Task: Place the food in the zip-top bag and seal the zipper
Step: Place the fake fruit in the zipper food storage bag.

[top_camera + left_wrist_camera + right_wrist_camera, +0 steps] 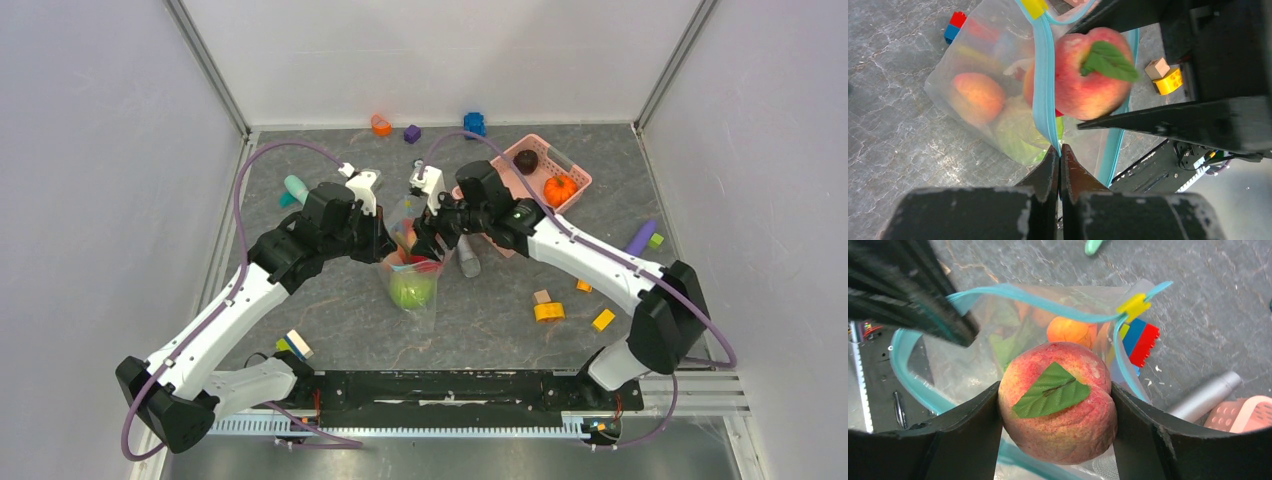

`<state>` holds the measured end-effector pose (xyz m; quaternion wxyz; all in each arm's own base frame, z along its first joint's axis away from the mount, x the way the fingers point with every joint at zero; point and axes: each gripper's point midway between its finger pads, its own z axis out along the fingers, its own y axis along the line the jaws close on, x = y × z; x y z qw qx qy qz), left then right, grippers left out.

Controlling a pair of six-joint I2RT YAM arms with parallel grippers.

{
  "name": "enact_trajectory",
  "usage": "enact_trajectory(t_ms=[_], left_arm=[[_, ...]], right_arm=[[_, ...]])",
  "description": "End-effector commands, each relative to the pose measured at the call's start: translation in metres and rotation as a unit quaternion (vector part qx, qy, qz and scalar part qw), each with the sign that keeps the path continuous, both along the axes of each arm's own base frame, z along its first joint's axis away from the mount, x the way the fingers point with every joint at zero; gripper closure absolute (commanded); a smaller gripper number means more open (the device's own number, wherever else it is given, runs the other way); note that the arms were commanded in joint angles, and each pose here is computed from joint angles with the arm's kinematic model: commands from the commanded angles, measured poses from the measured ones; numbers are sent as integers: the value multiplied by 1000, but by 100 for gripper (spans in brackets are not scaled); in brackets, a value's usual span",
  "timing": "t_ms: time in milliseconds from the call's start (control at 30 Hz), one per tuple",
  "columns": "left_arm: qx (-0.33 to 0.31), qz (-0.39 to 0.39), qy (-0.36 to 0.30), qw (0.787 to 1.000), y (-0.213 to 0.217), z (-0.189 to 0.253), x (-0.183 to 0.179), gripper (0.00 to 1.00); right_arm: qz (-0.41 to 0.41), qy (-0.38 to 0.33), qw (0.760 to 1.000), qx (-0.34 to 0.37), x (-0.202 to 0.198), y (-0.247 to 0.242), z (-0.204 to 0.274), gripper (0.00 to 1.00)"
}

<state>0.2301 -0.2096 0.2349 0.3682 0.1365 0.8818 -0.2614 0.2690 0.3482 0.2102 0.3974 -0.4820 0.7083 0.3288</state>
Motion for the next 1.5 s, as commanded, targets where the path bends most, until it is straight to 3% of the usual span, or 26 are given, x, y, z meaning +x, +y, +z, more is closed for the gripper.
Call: enact_trajectory(t_ms=[0, 400, 767, 1167, 1467], left_arm=[[-29, -16, -22, 999, -7, 14, 1, 98], [-32, -15, -22, 999, -8, 15, 1, 98], [-31, -13, -21, 999, -7, 14, 2, 98], [-29, -6, -25, 999, -5, 15, 3, 98], [-29, 1, -33, 999, -2, 18, 4, 98]], right_arm=[[-65, -2, 998, -25, 21, 5, 7, 57], [-151, 76, 985, 36, 31, 32, 10, 29], [-189, 66, 977, 81, 28, 35, 21, 3], [-180, -20, 980, 87, 29, 15, 57, 2], [-309, -91, 946, 41, 53, -51, 61, 2]])
